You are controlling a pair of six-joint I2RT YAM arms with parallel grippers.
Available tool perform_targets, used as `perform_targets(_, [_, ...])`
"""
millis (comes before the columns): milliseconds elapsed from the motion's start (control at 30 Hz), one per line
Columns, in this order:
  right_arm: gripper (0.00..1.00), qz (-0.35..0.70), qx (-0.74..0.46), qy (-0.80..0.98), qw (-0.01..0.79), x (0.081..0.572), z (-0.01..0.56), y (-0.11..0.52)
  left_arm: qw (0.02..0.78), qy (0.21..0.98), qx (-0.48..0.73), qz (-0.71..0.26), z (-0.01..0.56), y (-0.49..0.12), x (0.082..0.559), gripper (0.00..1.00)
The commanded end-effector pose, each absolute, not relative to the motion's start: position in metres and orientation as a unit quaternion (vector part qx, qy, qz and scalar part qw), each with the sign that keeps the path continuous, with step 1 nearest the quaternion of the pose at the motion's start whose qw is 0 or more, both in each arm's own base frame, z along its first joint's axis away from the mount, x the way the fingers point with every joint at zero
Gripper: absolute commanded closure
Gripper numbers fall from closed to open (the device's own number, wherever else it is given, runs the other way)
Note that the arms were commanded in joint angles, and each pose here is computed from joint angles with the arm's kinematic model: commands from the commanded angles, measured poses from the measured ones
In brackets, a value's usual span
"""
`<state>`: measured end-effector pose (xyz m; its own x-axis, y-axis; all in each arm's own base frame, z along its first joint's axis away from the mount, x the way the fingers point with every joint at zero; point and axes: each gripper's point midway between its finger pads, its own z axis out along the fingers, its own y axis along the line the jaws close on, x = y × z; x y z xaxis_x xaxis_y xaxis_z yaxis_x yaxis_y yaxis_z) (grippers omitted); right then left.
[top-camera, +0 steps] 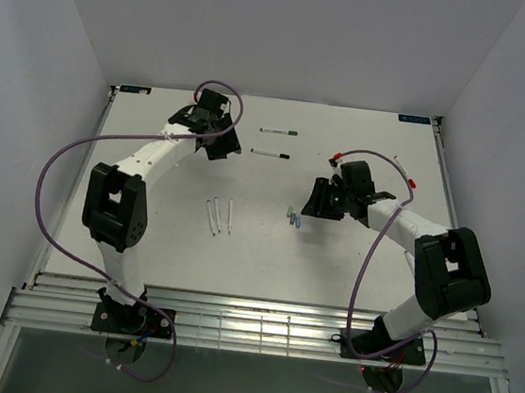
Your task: Open the pen caps
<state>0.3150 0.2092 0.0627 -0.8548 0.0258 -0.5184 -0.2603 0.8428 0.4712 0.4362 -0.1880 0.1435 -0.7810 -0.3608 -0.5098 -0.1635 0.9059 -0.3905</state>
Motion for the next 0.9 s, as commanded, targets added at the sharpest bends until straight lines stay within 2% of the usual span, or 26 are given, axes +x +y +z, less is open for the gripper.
perform_targets(0, [0.48,0.259,-0.079,0.91,0.314,0.35,0.094,0.21,0.256,0.918,-0.224,-0.206,0.143,-0.218,0.443,0.47])
perform_targets(100, [0.5,0.239,-0.084,0.904,0.346,0.389,0.113,0.215,0.241,0.915,-0.242,-0.216,0.134,-0.242,0.45,0.5])
perform_targets(133, [0.54,0.232,-0.087,0.908,0.337,0.398,0.106,0.216,0.241,0.915,-0.24,-0.219,0.135,-0.251,0.451,0.52])
perform_targets(200, [0.58,0.244,-0.09,0.894,0.365,0.426,0.13,0.226,0.233,0.916,-0.25,-0.209,0.12,-0.255,0.454,0.62])
perform_targets(233, [0.71,0.242,-0.091,0.896,0.361,0.436,0.123,0.229,0.229,0.914,-0.26,-0.211,0.116,-0.258,0.455,0.68])
perform_targets(267, [0.81,0.246,-0.095,0.885,0.385,0.452,0.141,0.234,0.221,0.915,-0.265,-0.207,0.107,-0.259,0.456,0.76])
perform_targets(300, [0.87,0.231,-0.091,0.89,0.382,0.462,0.129,0.233,0.219,0.915,-0.268,-0.206,0.103,-0.259,0.458,0.93])
perform_targets(333, [0.92,0.228,-0.089,0.889,0.388,0.471,0.13,0.235,0.217,0.915,-0.269,-0.206,0.099,-0.261,0.458,1.0])
perform_targets(633, [0.92,0.237,-0.125,0.859,0.437,0.551,0.117,0.266,0.227,0.915,-0.284,-0.175,0.069,-0.258,0.476,1.0])
perform_targets(833, [0.92,0.248,-0.127,0.859,0.429,0.575,0.095,0.28,0.23,0.912,-0.29,-0.175,0.056,-0.266,0.495,1.0])
perform_targets(867, [0.92,0.255,-0.129,0.852,0.438,0.583,0.107,0.284,0.226,0.914,-0.291,-0.171,0.046,-0.267,0.497,1.0])
